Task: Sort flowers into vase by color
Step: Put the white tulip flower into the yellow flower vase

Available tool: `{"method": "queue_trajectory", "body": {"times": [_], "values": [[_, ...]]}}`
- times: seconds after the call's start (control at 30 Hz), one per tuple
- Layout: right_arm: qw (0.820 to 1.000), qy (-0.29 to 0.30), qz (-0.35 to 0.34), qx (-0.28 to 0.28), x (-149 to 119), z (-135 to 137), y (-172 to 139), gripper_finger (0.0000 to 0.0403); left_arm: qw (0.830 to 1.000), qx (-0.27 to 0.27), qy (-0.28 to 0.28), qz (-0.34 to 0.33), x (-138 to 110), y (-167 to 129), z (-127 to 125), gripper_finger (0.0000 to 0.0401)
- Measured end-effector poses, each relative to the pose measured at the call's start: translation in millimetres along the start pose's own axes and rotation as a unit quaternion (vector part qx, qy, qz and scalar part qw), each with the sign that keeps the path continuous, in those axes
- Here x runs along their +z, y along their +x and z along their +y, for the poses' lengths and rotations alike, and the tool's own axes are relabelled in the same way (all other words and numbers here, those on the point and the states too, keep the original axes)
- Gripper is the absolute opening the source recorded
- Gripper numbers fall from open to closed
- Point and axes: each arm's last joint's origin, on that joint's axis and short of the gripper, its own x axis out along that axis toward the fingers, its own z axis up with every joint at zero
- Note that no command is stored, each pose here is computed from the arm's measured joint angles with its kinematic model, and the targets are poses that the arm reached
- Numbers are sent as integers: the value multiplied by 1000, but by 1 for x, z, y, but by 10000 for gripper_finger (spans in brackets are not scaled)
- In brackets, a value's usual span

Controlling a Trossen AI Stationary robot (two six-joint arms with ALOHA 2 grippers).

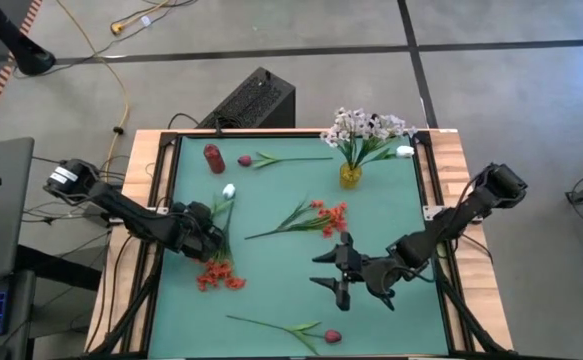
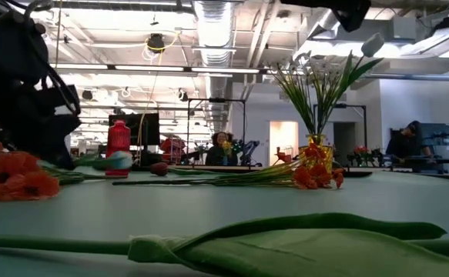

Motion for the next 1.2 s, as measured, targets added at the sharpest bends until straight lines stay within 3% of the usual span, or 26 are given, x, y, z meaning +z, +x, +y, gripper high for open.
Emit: {"method": "queue_trajectory", "body": {"times": [0.3,0.53,0.7,0.83,1.03,1.13,1.2], "values": [[1000,-9,16,2,-6,4,-5,260,989,-97,22,-107,24,-15,-19,10],[999,-19,31,-33,-11,-1,-4,260,955,-209,16,-210,56,-42,-36,10],[998,-12,5,-68,-5,-9,1,260,904,-328,31,-274,77,-64,-46,10],[997,-6,-9,-80,2,-17,7,260,847,-418,62,-323,87,-78,-51,9],[993,-51,-65,-80,22,-27,19,260,759,-535,72,-363,91,-89,-62,9],[991,-76,-88,-61,31,-30,22,260,734,-564,79,-370,89,-88,-68,9],[990,-94,-99,-28,35,-31,27,260,728,-572,77,-370,87,-86,-72,9]]}}
